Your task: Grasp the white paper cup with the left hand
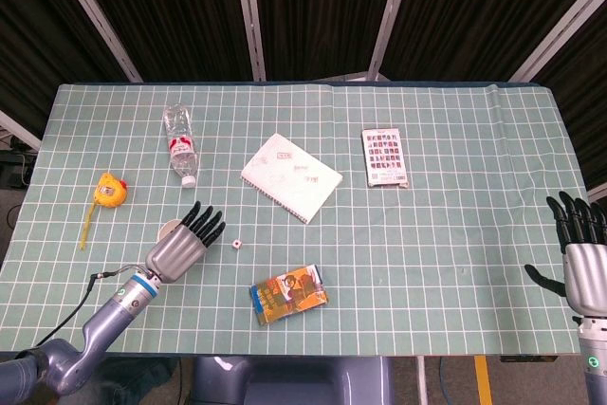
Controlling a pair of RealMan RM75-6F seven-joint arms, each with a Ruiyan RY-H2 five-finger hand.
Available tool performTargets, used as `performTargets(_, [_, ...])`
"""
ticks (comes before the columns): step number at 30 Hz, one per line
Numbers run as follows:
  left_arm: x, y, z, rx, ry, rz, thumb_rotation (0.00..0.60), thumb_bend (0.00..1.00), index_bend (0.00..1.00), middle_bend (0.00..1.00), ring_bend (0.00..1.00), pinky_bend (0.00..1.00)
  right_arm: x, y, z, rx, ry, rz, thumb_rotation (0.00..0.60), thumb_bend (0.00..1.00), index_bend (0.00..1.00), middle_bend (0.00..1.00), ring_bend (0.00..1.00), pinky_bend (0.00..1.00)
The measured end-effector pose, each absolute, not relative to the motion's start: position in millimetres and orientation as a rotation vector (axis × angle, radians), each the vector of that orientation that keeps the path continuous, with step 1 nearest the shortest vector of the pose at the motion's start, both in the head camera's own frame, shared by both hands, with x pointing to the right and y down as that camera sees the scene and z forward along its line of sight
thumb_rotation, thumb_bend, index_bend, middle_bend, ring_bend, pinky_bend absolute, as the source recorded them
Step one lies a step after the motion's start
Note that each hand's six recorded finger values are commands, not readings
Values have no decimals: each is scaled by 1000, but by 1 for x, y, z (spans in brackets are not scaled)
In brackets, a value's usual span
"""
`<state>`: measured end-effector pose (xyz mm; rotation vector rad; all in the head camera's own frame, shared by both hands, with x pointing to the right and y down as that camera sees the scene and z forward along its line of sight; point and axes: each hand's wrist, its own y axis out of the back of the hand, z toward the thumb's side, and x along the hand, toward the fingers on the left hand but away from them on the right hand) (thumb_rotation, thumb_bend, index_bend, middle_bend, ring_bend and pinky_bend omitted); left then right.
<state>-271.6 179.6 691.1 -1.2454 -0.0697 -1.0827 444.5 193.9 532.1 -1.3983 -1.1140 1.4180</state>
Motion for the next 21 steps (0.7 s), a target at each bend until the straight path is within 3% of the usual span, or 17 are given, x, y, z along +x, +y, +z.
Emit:
performTargets(2, [-271, 179, 692, -1243, -64, -1082, 600, 0, 397, 316, 253, 310, 445, 194, 532, -1400, -1115, 1416, 600, 0, 0, 0, 0, 0])
performTargets(6, [-274, 175, 694, -1235, -32, -1095, 600, 0, 561, 459, 382, 403, 445, 193, 532, -1404, -1115, 1413, 600, 0, 0, 0, 0, 0])
performTargets(14, [-281, 165, 687, -1343, 98, -1148, 600, 0, 588, 470, 391, 412, 445, 193, 533, -1407, -1112, 1414, 600, 0, 0, 0, 0, 0])
performTargets(21, [-294, 147, 676, -1688, 397, -1230, 600, 0, 576, 458, 385, 412, 444, 194, 536, -1408, -1101, 1420, 600, 0, 0, 0, 0, 0])
